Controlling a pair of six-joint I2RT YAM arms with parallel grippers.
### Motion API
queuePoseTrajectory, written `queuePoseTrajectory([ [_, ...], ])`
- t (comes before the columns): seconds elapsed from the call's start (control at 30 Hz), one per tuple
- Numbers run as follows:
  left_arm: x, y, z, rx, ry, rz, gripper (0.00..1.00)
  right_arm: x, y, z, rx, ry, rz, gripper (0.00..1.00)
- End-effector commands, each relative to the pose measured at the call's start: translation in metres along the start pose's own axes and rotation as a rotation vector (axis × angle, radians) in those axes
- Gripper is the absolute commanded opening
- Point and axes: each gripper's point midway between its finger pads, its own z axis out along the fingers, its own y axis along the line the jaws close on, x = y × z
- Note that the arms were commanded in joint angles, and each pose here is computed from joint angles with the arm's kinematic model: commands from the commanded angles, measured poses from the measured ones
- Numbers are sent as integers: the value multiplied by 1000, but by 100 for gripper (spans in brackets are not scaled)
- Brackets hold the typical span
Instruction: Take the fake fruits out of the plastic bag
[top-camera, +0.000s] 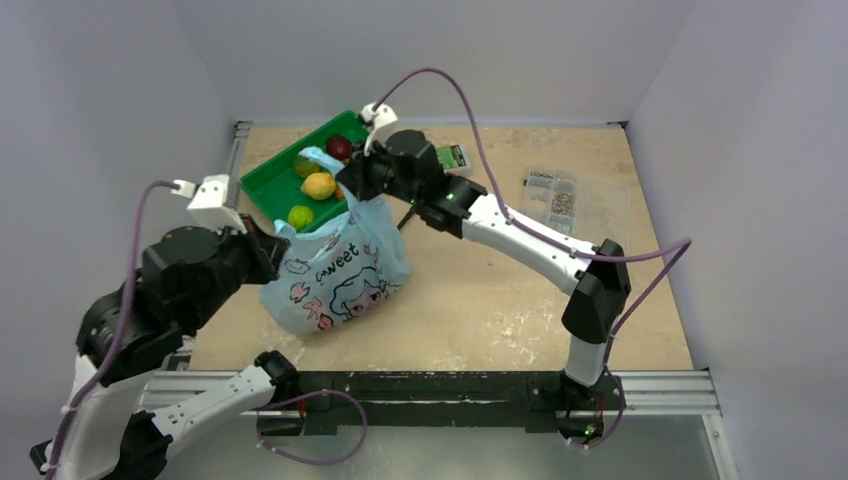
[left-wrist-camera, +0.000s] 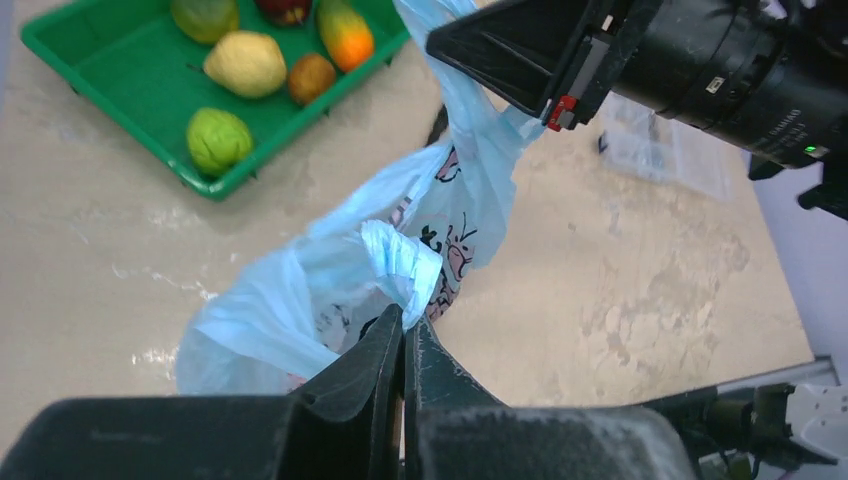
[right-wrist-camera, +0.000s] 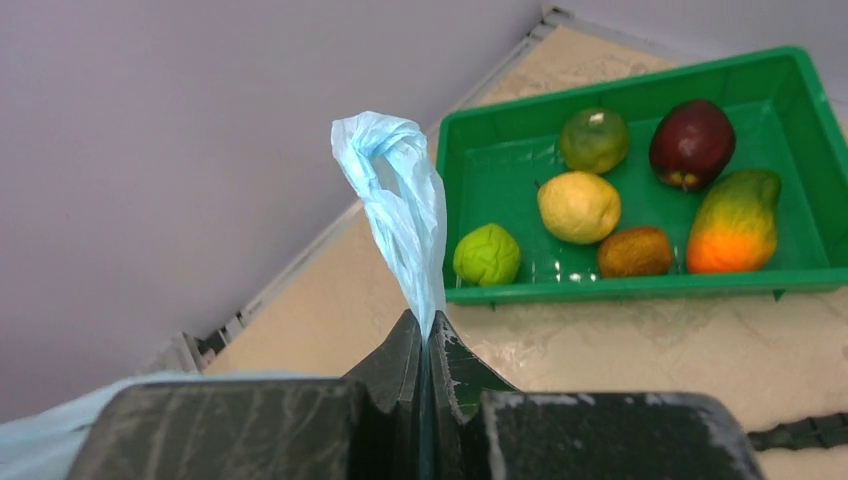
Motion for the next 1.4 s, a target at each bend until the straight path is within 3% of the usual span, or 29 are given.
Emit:
queuePoseTrajectory([
  [0.0, -41, 16, -43, -23, -117, 52, 0, -89, 39, -37, -282, -152, 65, 0],
  [0.17, -29, 27, -67, 30, -103, 160, 0, -100, 48, -58, -455, -253, -13, 0],
  [0.37, -27, 95, -106, -211, -222, -17, 0, -105, 53, -57, -697, -235, -14, 0],
  [0.53, -18, 97, -124, -96, -282, -74, 0, -95, 48, -65, -730, -214, 11, 0],
  [0.67, 4, 70, -112, 122, -265, -169, 0, -53, 27, -54, -652, -136, -9, 0],
  [0.77, 28, 39, -94, 283, -205, -220, 0, -25, 0, -40, -494, -40, 25, 3],
  [0.97, 44, 42, -87, 270, -170, -292, 0, 5, -59, -49, -119, 117, 55, 14],
  [1.07, 45, 43, -87, 253, -153, -296, 0, 5, -83, -66, 64, 166, -4, 28],
  [1.27, 47, 36, -76, 228, -100, -280, 0, -20, -73, -98, 308, 103, -166, 85],
  [1.37, 44, 32, -74, 233, -100, -281, 0, -35, -56, -113, 417, 20, -173, 98],
])
